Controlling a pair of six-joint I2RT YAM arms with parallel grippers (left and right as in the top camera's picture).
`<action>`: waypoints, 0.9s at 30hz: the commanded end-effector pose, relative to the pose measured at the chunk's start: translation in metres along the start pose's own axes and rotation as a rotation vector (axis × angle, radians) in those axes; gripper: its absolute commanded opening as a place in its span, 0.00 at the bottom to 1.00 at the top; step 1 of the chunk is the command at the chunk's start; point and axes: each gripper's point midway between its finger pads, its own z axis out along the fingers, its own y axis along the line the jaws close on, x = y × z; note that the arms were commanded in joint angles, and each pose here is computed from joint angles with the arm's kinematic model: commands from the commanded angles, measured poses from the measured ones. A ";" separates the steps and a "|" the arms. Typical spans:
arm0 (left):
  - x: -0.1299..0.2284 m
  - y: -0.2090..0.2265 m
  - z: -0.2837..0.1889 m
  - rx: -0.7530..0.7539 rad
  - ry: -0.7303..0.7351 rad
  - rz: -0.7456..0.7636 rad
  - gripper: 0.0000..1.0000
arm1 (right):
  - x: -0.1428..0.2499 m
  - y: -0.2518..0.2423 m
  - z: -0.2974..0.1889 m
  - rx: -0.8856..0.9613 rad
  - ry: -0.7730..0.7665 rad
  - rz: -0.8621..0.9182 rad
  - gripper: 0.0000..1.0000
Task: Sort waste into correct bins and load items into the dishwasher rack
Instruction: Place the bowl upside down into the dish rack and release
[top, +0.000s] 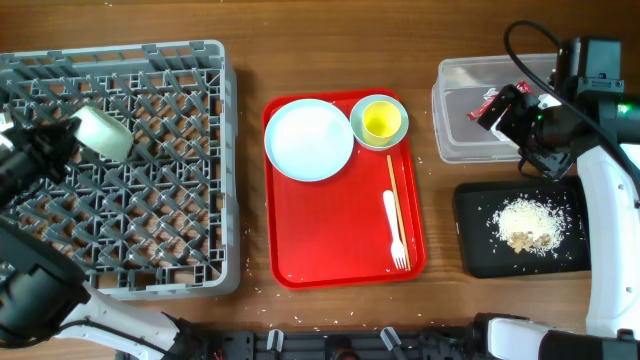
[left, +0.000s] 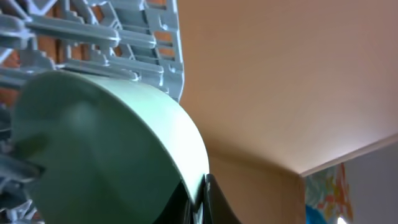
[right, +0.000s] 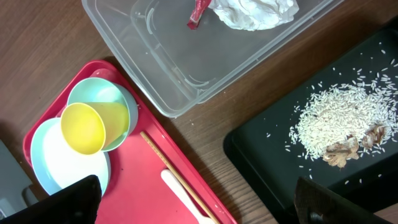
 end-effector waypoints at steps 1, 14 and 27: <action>-0.012 0.023 -0.009 -0.104 -0.060 -0.008 0.25 | -0.004 -0.001 -0.006 0.004 -0.030 -0.009 1.00; -0.028 0.038 -0.115 -0.258 -0.358 -0.152 0.34 | -0.005 -0.001 -0.006 0.003 -0.032 -0.009 1.00; 0.018 0.056 0.009 -0.704 -0.114 0.125 0.04 | -0.006 0.000 -0.006 0.001 -0.036 -0.007 1.00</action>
